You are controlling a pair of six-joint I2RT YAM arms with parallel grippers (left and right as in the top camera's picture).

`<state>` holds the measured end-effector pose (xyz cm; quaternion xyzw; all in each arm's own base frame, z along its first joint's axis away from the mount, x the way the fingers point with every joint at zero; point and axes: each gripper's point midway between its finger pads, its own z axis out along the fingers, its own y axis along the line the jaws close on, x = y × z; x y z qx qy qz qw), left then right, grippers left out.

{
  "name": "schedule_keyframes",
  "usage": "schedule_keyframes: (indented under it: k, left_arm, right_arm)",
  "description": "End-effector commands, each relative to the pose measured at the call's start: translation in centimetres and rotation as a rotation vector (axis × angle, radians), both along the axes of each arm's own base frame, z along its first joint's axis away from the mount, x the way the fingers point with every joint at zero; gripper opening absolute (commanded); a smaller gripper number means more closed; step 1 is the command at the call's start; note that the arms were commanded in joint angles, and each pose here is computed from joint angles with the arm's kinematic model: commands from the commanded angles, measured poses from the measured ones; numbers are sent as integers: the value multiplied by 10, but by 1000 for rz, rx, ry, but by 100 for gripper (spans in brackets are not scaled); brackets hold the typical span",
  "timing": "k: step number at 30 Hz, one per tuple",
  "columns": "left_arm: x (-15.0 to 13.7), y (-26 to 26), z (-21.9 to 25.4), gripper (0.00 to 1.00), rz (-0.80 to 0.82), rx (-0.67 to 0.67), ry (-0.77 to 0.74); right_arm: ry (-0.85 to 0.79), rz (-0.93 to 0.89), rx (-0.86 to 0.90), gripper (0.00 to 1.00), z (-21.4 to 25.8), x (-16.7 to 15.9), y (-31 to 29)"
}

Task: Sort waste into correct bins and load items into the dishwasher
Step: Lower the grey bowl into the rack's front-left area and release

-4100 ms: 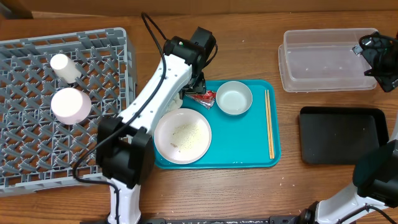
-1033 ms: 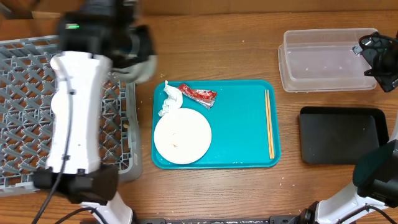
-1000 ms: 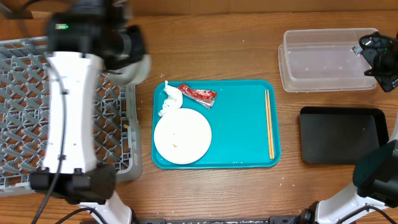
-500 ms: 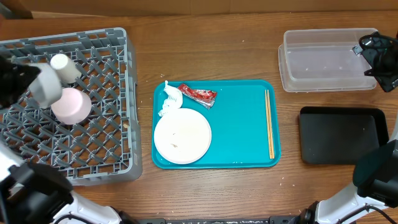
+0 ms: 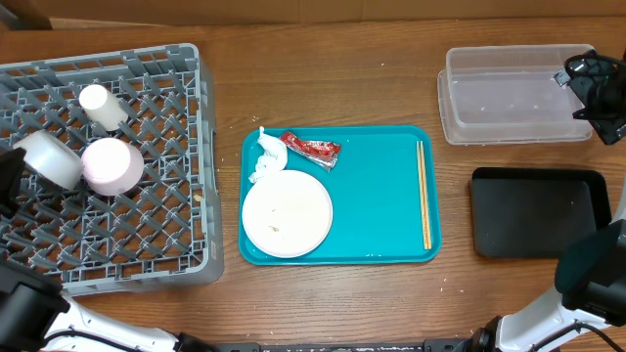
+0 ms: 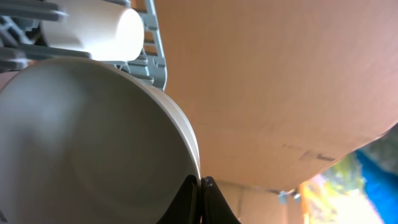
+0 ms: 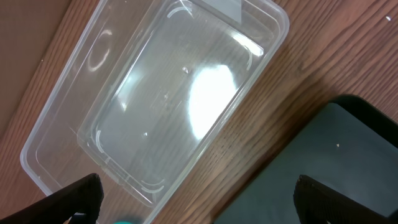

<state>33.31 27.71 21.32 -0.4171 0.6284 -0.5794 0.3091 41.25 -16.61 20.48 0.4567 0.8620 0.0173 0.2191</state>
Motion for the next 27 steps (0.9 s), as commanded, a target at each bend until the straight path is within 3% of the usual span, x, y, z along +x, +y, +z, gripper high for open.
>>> schedule_keyframes:
  k: [1, 6, 11, 19, 21, 25, 27]
  left_arm:
    - [-12, 17, 3, 4, 56, -30, -72]
    - [-32, 34, -12, 4, 100, -1, -4]
    - [-51, 44, -47, 4, 122, -3, 226]
    - [-47, 49, -52, 4, 123, 46, 222]
    - [-51, 49, -61, 13, 132, 21, 295]
    - [-62, 53, -71, 60, 176, -63, 404]
    - [-66, 54, -70, 77, 182, -70, 406]
  right_arm:
    - [-6, -10, -6, 100, 2, 0, -2]
    - [-6, -10, -6, 100, 2, 0, -2]
    - [-6, -10, -6, 100, 2, 0, -2]
    - [-6, -10, -6, 100, 2, 0, -2]
    - [-6, -10, -6, 100, 2, 0, -2]
    - [-6, -10, -6, 100, 2, 1, -2]
    - [-6, -10, -6, 100, 2, 0, -2]
